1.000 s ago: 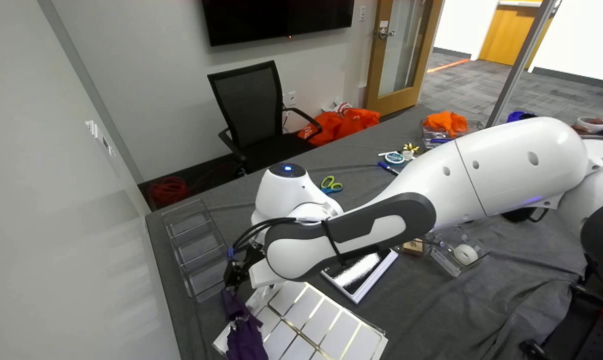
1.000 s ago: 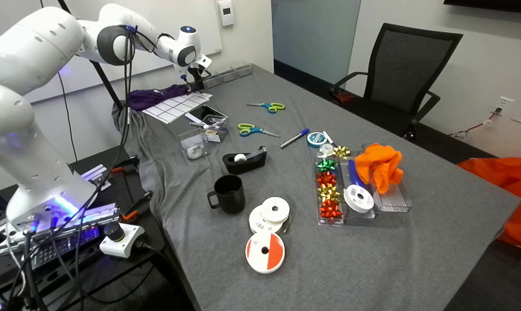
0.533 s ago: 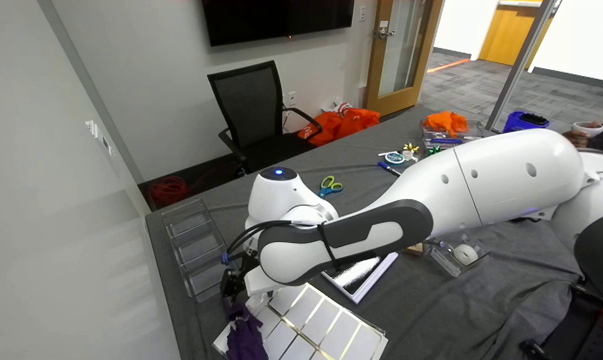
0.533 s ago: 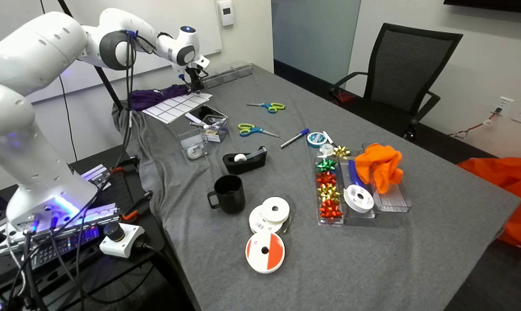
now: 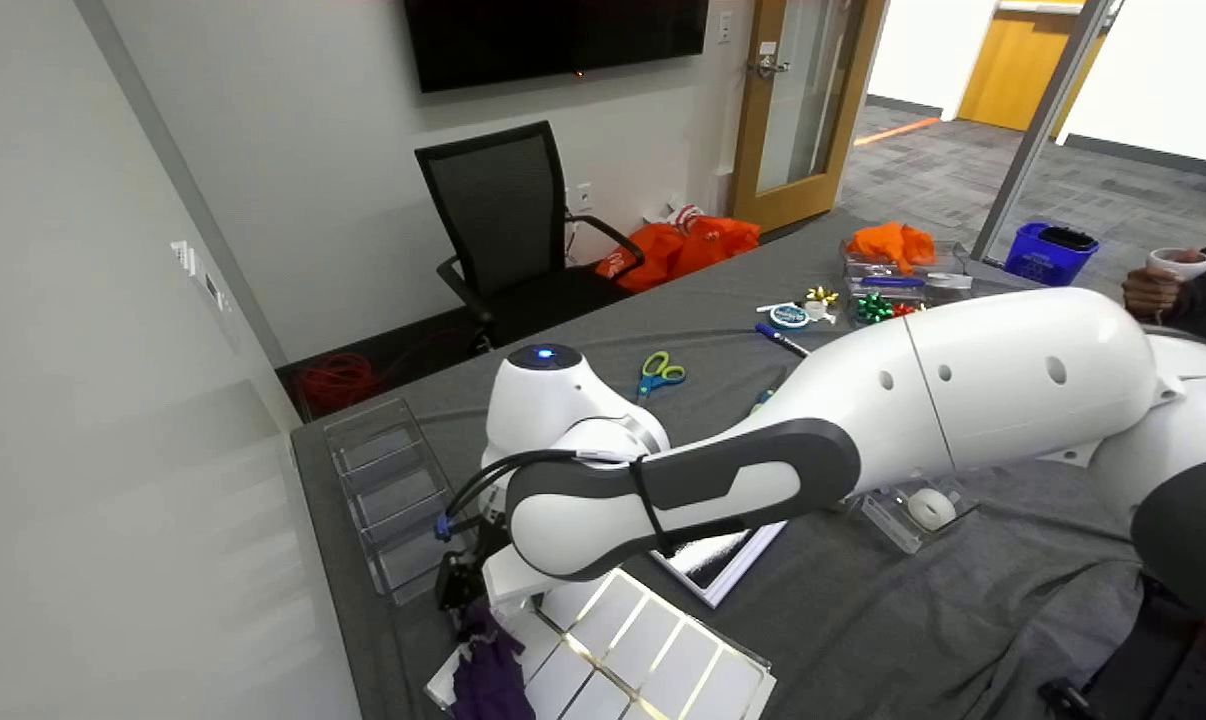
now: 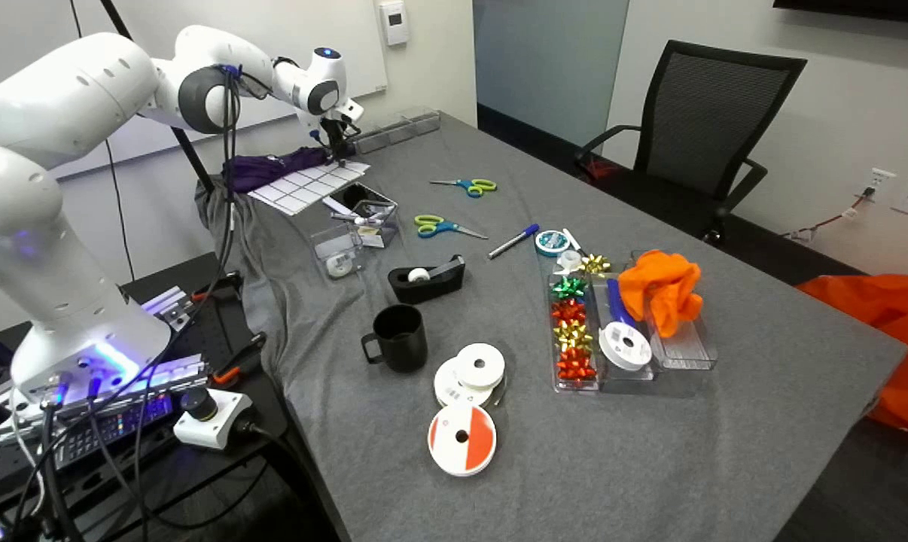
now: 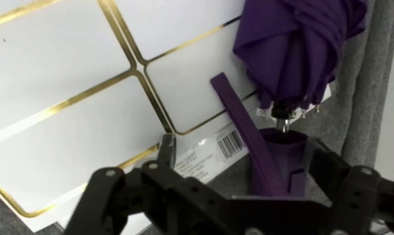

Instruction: Move the purple umbrella forward and move the clear case to the right

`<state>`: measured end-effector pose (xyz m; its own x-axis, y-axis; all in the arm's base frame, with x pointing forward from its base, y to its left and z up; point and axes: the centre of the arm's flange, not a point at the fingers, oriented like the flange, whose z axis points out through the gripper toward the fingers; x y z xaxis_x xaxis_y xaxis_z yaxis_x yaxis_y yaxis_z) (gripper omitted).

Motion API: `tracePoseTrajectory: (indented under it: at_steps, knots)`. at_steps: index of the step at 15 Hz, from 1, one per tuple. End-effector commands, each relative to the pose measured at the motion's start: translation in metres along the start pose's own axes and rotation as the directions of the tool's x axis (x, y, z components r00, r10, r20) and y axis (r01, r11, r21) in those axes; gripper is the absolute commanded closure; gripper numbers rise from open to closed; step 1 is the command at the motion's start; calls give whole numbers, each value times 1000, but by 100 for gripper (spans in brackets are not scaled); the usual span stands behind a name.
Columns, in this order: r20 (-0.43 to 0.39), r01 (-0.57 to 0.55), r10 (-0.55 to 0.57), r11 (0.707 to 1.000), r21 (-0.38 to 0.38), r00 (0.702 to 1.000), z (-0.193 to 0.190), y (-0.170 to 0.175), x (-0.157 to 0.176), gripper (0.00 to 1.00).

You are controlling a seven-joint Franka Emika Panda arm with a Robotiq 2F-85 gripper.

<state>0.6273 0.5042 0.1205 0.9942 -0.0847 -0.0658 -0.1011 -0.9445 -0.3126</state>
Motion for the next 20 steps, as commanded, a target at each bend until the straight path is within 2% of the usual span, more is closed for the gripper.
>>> tracePoseTrajectory:
  at_steps: [1, 6, 7, 11, 14, 18, 20]
  knots:
    - [25, 1, -1, 1000, -19, 1000, 15, -11, 14, 0]
    - [-31, 3, -3, 1000, -2, 1000, 22, -12, 17, 0]
    - [-42, -10, 9, 1000, -21, 999, 23, -12, 17, 0]
    - [-73, -52, 42, 989, -140, 996, 22, -12, 12, 0]
    - [-79, -73, 56, 968, -241, 995, 14, -16, 5, 0]
    - [-71, -111, 91, 925, -364, 993, 4, -8, 0, 0]
    - [-51, -119, 107, 889, -442, 993, 2, 5, -1, 0]
